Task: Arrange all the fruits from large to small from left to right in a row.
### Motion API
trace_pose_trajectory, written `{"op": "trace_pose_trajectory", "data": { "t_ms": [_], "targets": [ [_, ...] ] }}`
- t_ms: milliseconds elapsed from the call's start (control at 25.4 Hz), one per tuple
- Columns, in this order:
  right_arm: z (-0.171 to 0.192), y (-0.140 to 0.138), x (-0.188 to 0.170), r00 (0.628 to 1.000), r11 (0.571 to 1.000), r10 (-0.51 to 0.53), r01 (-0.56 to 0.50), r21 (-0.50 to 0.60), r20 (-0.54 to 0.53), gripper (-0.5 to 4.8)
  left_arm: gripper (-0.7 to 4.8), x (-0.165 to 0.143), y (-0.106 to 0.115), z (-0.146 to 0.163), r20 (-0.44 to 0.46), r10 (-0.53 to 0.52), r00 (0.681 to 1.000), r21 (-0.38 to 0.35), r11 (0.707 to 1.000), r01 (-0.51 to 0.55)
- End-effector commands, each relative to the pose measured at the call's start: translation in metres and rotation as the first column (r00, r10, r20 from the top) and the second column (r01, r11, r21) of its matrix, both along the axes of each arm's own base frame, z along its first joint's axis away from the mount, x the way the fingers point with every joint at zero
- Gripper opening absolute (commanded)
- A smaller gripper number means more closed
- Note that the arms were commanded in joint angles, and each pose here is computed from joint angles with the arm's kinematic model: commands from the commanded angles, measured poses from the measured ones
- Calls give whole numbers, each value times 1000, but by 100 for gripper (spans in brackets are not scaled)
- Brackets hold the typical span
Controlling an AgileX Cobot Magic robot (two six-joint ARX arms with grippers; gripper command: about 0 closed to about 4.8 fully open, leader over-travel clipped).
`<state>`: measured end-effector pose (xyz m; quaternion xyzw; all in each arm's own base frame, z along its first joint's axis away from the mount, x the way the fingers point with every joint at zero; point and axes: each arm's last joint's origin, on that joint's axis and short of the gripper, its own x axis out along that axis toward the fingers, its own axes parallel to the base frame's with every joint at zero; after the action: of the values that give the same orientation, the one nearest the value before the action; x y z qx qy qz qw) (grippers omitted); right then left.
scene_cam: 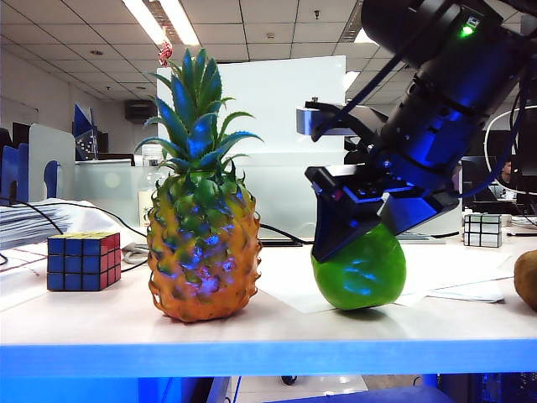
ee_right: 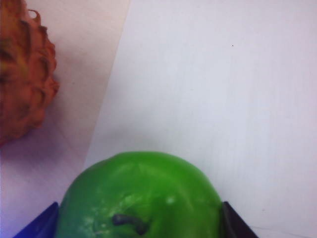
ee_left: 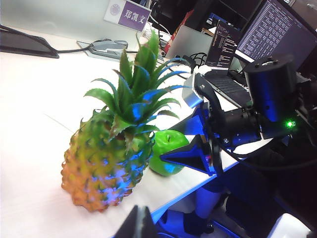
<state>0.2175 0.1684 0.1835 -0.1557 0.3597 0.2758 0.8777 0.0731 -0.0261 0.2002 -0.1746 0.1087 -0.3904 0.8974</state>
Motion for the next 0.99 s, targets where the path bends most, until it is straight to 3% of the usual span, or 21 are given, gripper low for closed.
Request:
{"op": "trace_pose_trajectory", "data": {
  "t_ms": [39,197,512,630,670,709,749,788,985],
  "targets": [
    [1,0,0,1000,1000,-12,12,13,0,425,-5,-1,0,2,17,-21,1000,-2,1000,21],
    [6,0,0,999,999,-40,39,27,33,479,-5,-1,-1,2,15,-28,1000,-5,1000,28],
    [22,2,5,984,992,-82,66,107,156,479,-5,-1,-1,2,15,-27,1000,-5,1000,27],
    [38,2,8,953,979,-135,87,183,271,479,-5,-1,0,2,16,-18,1000,-4,1000,18],
    [46,1,8,934,972,-165,99,214,316,428,-5,-1,0,2,17,-13,1000,-2,1000,13],
    [54,-1,8,915,964,-195,113,240,353,252,-5,0,0,2,18,-3,1000,0,1000,3],
    [64,-4,6,889,954,-229,123,275,396,-12,-5,0,0,2,18,13,1000,0,1000,-13],
    [74,-7,4,869,948,-237,110,299,434,7,-5,0,1,2,19,30,999,1,1000,-30],
    [137,-45,-38,770,897,-305,34,441,561,-6,-5,2,3,3,24,143,989,7,990,-143]
  ]
}}
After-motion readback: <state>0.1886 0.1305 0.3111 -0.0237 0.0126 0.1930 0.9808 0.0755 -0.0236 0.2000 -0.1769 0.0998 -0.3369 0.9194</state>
